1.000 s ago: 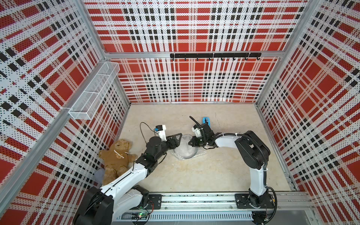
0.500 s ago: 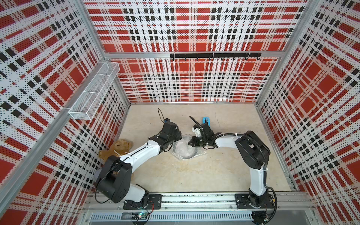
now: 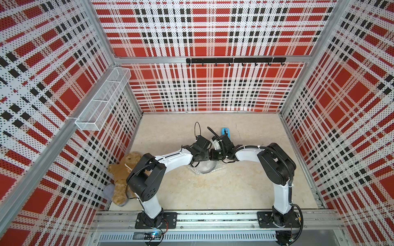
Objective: Wrap dinner plates in bubble wrap
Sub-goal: Wrap the plate in the bubble wrap.
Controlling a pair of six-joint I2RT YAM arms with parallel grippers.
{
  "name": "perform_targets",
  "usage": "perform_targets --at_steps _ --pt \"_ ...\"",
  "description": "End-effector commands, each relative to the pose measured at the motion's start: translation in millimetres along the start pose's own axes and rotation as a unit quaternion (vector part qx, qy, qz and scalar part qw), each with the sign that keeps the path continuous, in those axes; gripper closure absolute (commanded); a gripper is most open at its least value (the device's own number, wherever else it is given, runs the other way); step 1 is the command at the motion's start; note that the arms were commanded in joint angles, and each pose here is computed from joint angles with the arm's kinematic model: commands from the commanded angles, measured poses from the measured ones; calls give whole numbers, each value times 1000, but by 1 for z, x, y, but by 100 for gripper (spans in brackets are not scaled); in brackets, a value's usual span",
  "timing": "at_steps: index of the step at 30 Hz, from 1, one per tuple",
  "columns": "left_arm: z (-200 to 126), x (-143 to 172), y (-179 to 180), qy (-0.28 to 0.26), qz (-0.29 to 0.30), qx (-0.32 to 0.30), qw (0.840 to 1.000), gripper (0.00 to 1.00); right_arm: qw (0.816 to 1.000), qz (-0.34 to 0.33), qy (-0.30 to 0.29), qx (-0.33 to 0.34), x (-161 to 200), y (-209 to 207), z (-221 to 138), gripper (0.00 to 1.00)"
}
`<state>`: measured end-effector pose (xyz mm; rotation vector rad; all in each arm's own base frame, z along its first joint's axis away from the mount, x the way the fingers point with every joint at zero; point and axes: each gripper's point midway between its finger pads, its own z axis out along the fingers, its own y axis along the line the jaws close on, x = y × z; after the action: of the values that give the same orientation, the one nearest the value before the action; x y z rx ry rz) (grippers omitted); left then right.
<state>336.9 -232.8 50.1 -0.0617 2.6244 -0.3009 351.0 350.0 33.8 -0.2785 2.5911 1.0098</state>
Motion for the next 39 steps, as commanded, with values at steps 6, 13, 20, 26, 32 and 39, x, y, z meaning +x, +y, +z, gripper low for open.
perform_targets --at_steps 6,13,20,26,32,39 --pt "15 57 14 52 1 11 999 74 999 20 20 36 15 -16 -2 100" --pt "13 46 -20 32 0 71 997 68 999 21 20 28 16 -14 -3 100" --pt "15 56 -17 39 78 -2 996 67 999 29 17 8 13 -4 -5 100" --pt "32 85 -7 73 140 -46 986 79 999 35 -10 -2 -9 3 -19 97" --pt "44 100 2 90 133 -36 986 83 998 23 -37 44 -38 -18 -45 95" --pt "52 106 3 94 110 -10 989 84 996 12 -38 81 -42 -39 -61 83"
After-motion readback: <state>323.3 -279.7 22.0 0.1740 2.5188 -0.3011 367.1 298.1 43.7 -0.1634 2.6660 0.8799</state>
